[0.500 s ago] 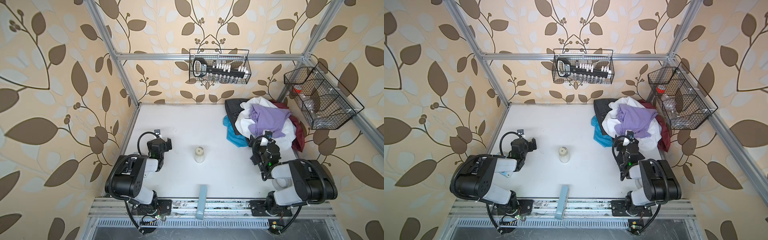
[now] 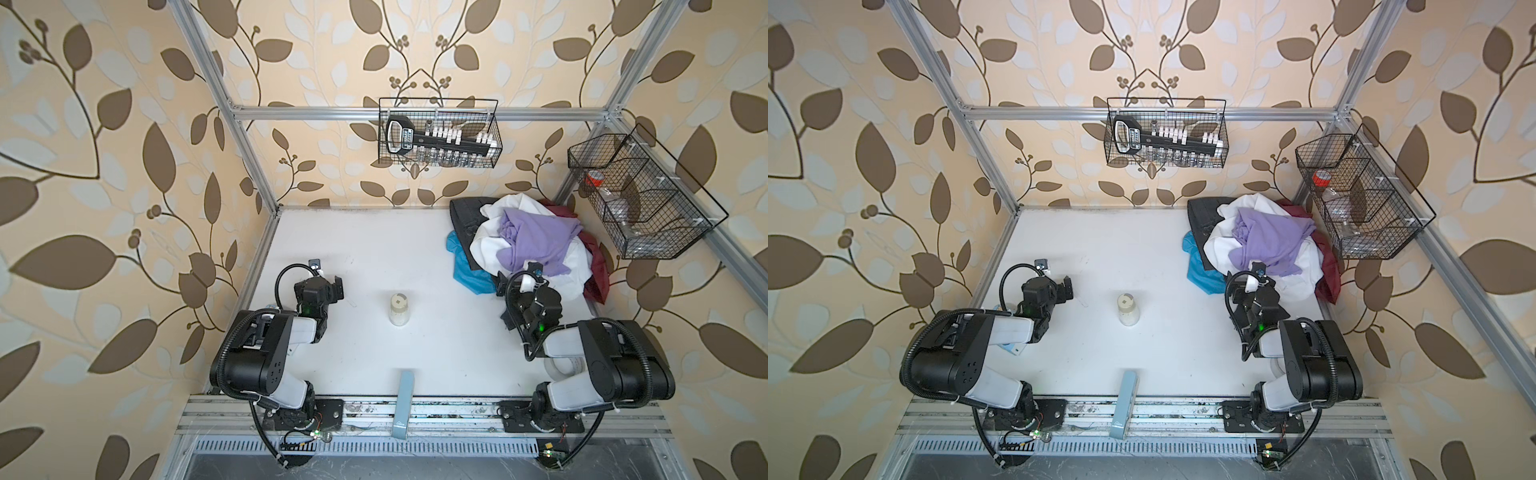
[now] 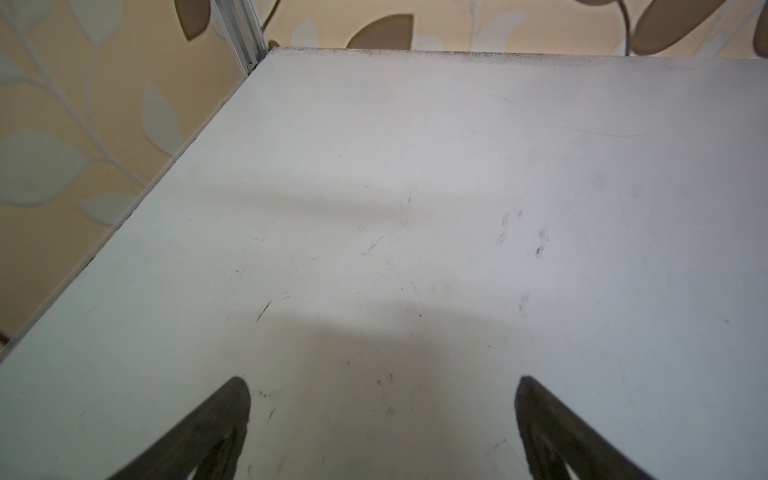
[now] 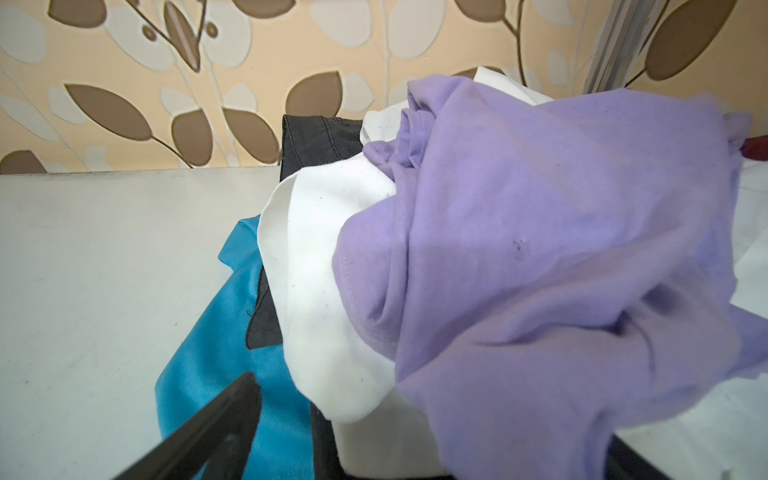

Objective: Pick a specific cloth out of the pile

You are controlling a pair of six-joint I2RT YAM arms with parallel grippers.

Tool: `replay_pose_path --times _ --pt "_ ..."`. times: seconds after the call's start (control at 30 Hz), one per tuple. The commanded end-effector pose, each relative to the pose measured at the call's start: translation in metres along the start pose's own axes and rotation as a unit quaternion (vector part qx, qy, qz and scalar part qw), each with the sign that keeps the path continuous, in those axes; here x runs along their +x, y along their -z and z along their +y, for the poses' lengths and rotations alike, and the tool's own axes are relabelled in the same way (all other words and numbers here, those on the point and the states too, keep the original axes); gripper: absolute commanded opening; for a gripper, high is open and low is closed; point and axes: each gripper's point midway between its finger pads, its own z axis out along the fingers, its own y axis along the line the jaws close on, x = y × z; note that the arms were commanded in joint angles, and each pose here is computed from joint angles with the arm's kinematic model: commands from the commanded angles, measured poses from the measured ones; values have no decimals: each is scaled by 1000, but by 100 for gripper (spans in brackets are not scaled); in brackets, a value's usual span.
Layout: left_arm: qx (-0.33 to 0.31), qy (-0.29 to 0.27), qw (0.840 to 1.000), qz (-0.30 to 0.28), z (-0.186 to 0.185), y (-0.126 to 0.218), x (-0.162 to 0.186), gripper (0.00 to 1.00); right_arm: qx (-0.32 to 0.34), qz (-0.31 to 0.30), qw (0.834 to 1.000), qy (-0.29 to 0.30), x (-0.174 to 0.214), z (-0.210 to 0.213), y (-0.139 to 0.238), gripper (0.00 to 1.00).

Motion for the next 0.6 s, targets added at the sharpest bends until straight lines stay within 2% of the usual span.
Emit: replay_pose_path --times 0.0,0.57 --pt "1 12 1000 -18 0 -1 -14 99 -12 -4 1000 -1 -4 4 -4 100" --pt "1 12 1000 -17 0 -1 -14 99 -12 -4 1000 0 -4 4 -4 100"
